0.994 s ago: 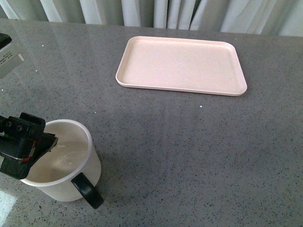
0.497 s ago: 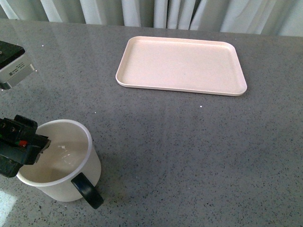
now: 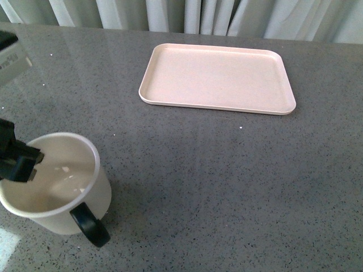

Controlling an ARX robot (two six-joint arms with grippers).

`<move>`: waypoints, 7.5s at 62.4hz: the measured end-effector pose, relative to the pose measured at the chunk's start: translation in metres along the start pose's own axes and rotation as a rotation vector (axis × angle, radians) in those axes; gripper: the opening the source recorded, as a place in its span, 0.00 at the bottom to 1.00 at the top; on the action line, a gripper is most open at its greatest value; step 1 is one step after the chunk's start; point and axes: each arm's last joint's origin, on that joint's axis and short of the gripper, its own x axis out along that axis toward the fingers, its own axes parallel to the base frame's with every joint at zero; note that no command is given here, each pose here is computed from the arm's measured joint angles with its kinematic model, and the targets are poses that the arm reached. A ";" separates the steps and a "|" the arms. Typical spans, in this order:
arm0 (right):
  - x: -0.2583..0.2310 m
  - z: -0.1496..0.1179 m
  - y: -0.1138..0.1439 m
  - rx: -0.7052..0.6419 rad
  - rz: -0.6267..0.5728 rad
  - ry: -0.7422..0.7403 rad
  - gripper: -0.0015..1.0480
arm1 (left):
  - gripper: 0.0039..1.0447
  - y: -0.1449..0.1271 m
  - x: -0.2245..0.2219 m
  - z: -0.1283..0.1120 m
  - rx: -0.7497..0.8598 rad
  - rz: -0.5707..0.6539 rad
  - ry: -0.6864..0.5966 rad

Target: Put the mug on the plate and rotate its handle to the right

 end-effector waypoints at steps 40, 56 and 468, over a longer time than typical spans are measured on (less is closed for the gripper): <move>0.000 0.000 0.000 0.000 0.000 0.000 0.91 | 0.02 -0.058 0.051 0.172 0.087 -0.137 -0.104; 0.000 0.000 0.000 0.000 0.000 0.000 0.91 | 0.02 -0.071 0.084 0.205 0.101 -0.156 -0.085; 0.041 0.036 -0.008 0.161 0.340 0.532 0.91 | 0.91 -0.016 -0.113 -0.131 -0.150 0.434 -0.941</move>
